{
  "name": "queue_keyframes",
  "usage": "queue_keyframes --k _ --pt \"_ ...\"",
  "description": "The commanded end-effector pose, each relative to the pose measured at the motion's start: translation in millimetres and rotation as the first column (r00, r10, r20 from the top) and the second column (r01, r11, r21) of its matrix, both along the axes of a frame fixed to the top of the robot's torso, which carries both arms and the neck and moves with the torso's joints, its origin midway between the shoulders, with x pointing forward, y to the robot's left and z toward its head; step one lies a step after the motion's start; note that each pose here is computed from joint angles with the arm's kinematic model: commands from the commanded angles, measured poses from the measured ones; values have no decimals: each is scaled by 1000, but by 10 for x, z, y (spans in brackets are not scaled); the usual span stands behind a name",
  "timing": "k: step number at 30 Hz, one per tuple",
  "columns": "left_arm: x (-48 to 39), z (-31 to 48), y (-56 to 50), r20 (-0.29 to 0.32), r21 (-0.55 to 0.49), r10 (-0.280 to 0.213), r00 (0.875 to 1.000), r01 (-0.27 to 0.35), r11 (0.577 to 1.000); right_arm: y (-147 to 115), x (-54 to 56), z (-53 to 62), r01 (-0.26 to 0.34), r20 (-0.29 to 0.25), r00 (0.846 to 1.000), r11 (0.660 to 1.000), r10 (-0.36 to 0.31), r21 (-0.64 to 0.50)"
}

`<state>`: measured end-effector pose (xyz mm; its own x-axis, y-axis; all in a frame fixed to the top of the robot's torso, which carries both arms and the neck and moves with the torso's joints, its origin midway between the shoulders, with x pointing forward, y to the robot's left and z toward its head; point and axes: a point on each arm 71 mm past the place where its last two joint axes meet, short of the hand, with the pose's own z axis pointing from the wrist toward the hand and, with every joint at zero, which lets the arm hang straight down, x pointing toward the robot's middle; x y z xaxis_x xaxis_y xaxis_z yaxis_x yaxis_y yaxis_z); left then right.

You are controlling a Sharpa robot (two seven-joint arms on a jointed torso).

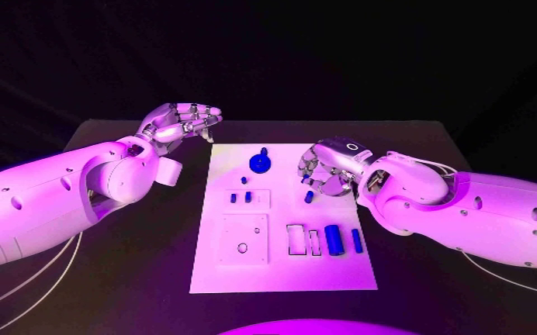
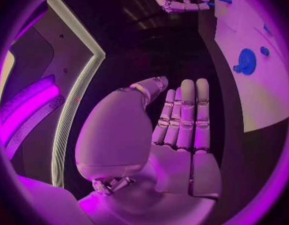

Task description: Assemble the parts on the task board

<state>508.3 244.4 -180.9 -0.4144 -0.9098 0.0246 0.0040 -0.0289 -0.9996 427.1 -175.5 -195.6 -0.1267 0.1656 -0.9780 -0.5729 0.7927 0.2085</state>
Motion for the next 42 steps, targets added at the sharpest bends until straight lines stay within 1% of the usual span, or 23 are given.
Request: queue_keyframes --k 1,6,7,10,14,21,25,34,42 --pt "-3 13 -41 17 -2 -9 1000 9 1000 163 -114 13 -63 13 998 997 63 40" --pt "6 12 -51 23 -6 2 1000 -2 1000 424 -255 -42 -134 -8 991 989 135 58" --pt "7 11 -62 23 -8 3 1000 -3 1000 490 -290 -74 -151 -17 988 987 152 63" --pt "7 8 -96 22 -11 1 1000 -1 1000 618 -350 -158 -180 -35 982 981 183 69" --pt "11 2 -159 20 -15 -5 1000 6 1000 752 -405 -290 -206 -59 976 976 210 69" --pt "5 -8 -223 14 -17 -16 1000 17 1000 886 -446 -445 -217 -78 972 974 222 65" --pt "1 -8 -220 15 -18 -14 1000 14 1000 943 -438 -503 -217 -78 972 974 221 57" --pt "2 -11 -210 11 -17 -11 1000 12 1000 988 -441 -576 -217 -87 972 975 220 41" --pt "5 -15 -198 8 -16 -10 1000 10 1000 980 -444 -612 -218 -103 970 976 219 23"
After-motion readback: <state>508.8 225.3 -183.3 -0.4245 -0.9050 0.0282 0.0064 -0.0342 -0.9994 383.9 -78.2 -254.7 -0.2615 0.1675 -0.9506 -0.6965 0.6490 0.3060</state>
